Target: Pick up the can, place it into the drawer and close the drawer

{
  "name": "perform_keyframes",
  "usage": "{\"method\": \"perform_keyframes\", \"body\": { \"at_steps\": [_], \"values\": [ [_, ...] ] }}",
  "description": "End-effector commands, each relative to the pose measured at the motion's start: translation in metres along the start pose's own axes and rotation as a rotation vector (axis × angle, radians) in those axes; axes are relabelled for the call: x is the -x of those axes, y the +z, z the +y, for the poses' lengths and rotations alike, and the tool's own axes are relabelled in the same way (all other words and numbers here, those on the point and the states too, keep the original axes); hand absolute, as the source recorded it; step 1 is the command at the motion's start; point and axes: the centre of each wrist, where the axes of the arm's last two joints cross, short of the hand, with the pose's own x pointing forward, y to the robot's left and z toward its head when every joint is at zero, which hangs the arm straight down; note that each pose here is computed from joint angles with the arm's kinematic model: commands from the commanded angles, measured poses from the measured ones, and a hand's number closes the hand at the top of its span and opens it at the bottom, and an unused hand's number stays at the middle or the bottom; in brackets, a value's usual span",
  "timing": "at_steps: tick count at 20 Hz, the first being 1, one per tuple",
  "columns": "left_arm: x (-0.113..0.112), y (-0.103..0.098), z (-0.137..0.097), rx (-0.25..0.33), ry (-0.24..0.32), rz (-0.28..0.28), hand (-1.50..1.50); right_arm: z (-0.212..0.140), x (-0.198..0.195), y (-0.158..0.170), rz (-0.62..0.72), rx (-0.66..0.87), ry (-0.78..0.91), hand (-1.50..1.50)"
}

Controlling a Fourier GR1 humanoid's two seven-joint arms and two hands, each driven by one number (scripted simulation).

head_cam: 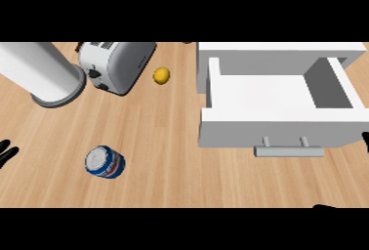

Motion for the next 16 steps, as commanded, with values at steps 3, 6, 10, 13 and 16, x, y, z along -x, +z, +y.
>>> {"method": "perform_keyframes", "body": {
  "at_steps": [3,6,10,13,16],
  "values": [
    [-0.024,0.01,0.018,-0.024,0.029,0.003,-1.5,-0.011,0.005,0.002,0.02,-0.008,-0.01,-1.5],
    [0.002,0.004,0.018,-0.064,0.105,0.05,-1.5,-0.037,-0.005,0.013,-0.008,-0.002,-0.018,-1.5],
    [-0.015,0.001,0.014,-0.056,0.202,0.071,-1.5,-0.031,0.012,0.032,0.004,-0.021,-0.017,-1.5],
    [-0.005,0.002,0.02,-0.034,0.261,0.06,-1.5,-0.059,0.012,0.031,-0.009,0.009,-0.011,-1.5],
    [-0.006,-0.021,0.004,-0.042,0.286,0.11,-1.5,-0.069,0.001,0.02,-0.001,-0.014,0.002,-1.5]
  ]
}}
